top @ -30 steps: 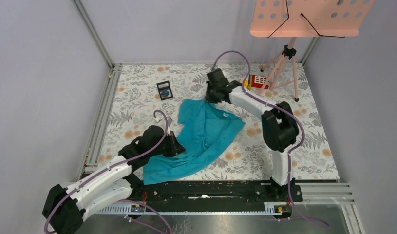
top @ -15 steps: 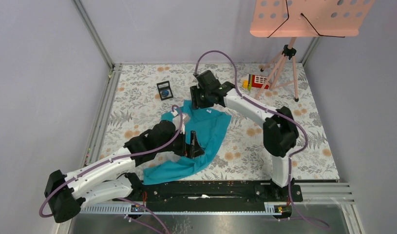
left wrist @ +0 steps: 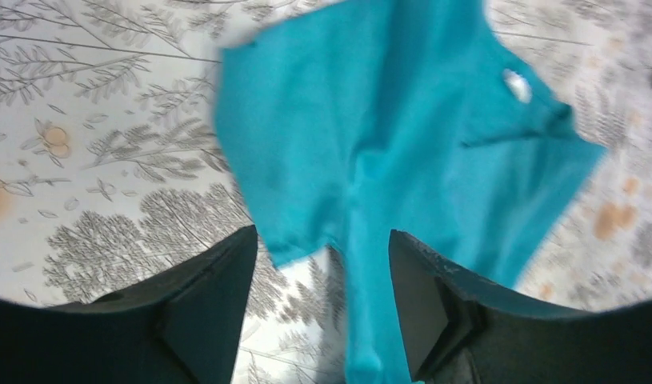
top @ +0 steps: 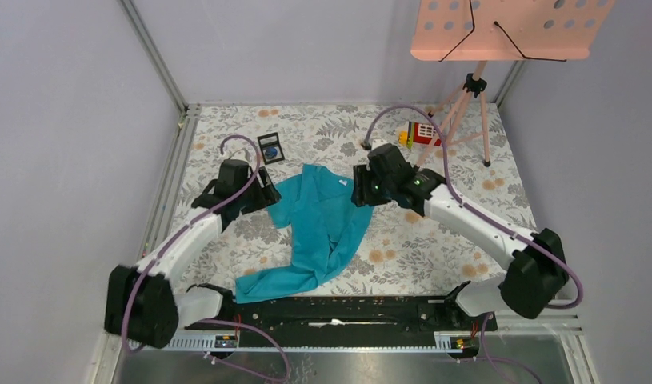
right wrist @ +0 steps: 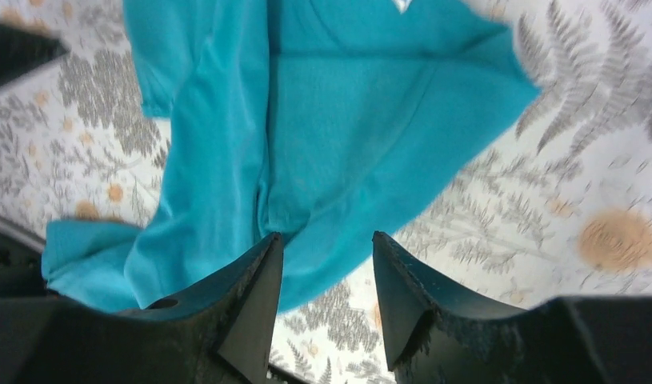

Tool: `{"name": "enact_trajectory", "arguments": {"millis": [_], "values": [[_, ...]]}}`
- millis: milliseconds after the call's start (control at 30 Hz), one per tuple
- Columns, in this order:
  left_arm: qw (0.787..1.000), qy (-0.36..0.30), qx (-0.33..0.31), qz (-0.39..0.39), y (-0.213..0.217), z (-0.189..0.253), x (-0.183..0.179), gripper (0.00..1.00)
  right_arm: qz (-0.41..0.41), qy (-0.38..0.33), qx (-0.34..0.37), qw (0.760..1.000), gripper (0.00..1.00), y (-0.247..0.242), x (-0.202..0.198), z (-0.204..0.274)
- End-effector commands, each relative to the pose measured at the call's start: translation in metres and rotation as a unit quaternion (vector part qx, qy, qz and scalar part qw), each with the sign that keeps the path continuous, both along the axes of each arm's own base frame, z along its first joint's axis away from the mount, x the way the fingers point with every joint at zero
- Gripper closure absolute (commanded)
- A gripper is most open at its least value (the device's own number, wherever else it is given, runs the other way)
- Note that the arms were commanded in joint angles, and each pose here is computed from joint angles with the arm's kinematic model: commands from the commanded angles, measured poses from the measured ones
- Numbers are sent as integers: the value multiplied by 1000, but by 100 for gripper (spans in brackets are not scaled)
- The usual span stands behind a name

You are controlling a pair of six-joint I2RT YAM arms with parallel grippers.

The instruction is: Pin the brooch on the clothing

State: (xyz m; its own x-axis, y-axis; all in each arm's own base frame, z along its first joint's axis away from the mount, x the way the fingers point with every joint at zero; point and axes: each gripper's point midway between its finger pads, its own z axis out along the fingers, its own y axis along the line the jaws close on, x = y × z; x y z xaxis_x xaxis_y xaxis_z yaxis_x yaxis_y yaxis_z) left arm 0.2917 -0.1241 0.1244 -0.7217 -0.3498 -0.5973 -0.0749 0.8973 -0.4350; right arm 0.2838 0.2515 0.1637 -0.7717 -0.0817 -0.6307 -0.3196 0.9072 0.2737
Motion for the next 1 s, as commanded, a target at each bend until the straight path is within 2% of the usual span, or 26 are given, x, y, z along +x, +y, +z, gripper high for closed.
{"name": "enact_trajectory", "arguments": {"millis": [0,100,267,533,800,867,933,967], "values": [[1000,-5,-8,25,9,-13,43,36,0,21,75,997,48,2,-30,1],[999,26,-3,29,12,-32,58,41,-9,31,81,996,48,-10,-46,-9],[998,38,24,55,25,-49,76,40,-24,35,74,996,48,-29,-63,-19],[994,94,38,39,24,-80,87,39,-30,45,75,996,46,-32,-69,-27],[992,91,62,55,34,-83,93,40,-25,54,91,994,48,-24,-70,-32],[991,94,77,63,40,-86,95,42,-25,57,86,994,49,-24,-69,-36],[990,99,82,64,41,-90,96,49,-24,59,81,995,49,-23,-68,-38],[990,100,83,61,41,-90,96,55,-23,60,78,995,49,-22,-66,-40]]}}
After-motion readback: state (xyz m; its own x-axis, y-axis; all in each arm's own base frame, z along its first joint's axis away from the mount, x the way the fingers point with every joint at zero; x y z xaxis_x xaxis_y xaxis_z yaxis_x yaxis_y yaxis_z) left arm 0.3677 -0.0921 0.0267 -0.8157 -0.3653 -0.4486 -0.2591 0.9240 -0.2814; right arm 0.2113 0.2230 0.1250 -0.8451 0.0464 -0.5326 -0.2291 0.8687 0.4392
